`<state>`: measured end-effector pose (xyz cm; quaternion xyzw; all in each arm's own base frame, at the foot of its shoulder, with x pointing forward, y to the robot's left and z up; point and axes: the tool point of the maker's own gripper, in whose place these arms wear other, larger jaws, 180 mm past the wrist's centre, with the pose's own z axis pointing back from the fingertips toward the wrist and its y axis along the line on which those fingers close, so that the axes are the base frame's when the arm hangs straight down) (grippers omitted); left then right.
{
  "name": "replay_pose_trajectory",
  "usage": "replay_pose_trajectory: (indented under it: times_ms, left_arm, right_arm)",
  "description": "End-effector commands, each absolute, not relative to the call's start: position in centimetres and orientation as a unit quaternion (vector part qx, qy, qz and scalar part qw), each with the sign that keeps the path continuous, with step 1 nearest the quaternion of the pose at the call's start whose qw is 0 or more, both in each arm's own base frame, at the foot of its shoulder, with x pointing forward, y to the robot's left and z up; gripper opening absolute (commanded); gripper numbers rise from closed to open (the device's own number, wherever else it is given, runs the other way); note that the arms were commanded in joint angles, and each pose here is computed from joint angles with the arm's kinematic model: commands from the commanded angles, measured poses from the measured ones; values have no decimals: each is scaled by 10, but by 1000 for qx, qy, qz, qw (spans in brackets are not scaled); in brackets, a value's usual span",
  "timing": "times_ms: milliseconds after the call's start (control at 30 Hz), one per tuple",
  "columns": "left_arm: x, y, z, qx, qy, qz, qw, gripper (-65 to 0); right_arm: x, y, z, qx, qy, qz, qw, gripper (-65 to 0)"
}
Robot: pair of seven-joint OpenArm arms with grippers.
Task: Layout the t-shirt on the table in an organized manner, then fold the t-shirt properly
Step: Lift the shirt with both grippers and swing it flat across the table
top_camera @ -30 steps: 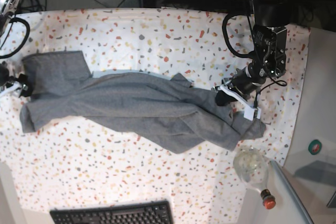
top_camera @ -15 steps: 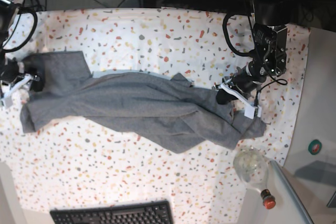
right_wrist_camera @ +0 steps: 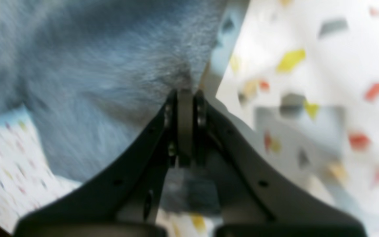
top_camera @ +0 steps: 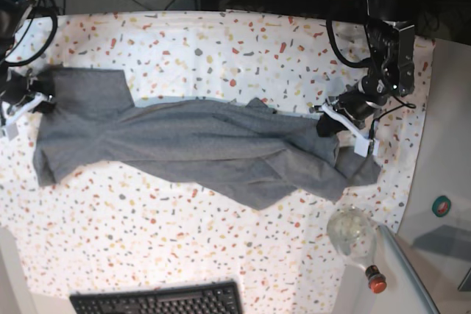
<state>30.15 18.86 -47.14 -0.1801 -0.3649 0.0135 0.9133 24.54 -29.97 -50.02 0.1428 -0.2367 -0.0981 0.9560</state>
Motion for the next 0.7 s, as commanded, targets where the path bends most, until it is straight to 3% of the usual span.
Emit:
replay_pose_trajectory:
  times_ms: [0,100,233,467,667]
  left_arm:
    - [307,197,-448,-170,-388,-14,906,-650]
    - [291,191,-417,-151,-390,-74,905,-650]
    - [303,188,-372,-121,-422,-109,892,-650]
    - [399,144,-306,-120,-461,-147,867,-650]
    - [497,88,-262,-171,-481,-132,849,-650]
  right_arm:
    - [235,-316,-490,113,-229,-78,964,-650]
    - [214,-307,-465,68,-232,-19,970,-650]
    - [232,-300,-414,18,-285,37,958,-650]
    - [346,-347,-314,-33,-371,44,927,-650]
    - [442,-381,-250,9,-425,23,905,-650]
